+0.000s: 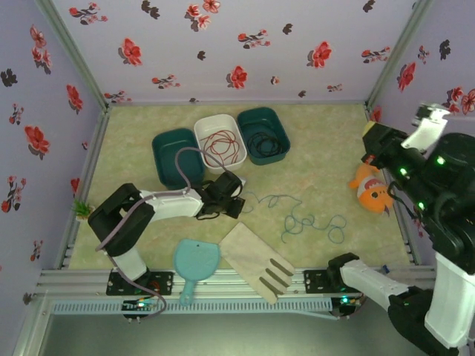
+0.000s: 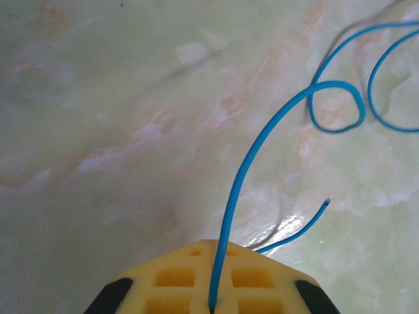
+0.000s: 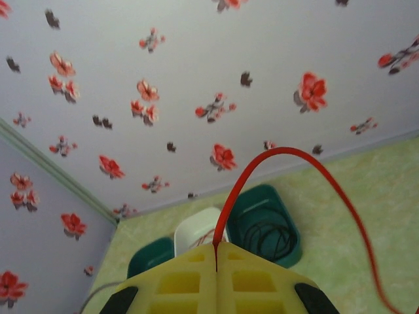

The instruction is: Untangle the cables

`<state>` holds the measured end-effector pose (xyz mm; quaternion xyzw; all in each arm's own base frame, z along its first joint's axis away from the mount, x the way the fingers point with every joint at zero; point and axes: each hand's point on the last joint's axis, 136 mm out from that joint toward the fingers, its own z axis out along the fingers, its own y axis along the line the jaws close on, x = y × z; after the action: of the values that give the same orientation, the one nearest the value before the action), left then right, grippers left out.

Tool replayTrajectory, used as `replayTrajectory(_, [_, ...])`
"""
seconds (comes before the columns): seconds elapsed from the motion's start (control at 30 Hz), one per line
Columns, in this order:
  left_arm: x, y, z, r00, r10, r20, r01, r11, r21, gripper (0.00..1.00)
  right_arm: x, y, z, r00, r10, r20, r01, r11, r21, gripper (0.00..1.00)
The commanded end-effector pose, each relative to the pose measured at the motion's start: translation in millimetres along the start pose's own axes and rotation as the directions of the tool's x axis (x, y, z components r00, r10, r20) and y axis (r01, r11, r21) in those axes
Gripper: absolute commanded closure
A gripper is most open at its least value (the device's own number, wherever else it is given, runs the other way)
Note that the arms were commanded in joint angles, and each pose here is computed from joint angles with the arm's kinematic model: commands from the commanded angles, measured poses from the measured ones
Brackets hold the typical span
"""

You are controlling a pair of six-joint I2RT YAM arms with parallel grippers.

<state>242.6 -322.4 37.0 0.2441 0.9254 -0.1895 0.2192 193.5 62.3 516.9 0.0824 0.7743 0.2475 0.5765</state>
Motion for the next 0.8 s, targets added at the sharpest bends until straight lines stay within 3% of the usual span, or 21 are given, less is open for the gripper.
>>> replayTrajectory(0.0, [-22, -13, -27, 0.996, 0.042, 0.073, -0.043, 0.999, 0.016, 1.0, 16, 19, 34, 0.996, -0.022, -0.089, 0.013, 0.995, -0.098, 1.0])
replayTrajectory(0.3, [-45, -16, -86, 0.977, 0.033, 0.213, -0.039, 0.999, 0.022, 1.0, 63, 42, 128, 0.968, -0.038, -0.249, -0.024, 0.97, -0.241, 1.0])
replayTrajectory(0.43, [-43, -9, -108, 0.968, 0.03, 0.248, -0.032, 0.999, 0.003, 1.0, 86, 54, 165, 0.953, -0.112, -0.283, 0.037, 0.966, -0.255, 1.0])
replayTrajectory(0.77, [-11, 27, -107, 0.965, -0.114, 0.235, 0.133, 0.989, -0.069, 1.0, 143, 112, 238, 0.896, -0.286, -0.34, 0.125, 0.897, -0.424, 1.0])
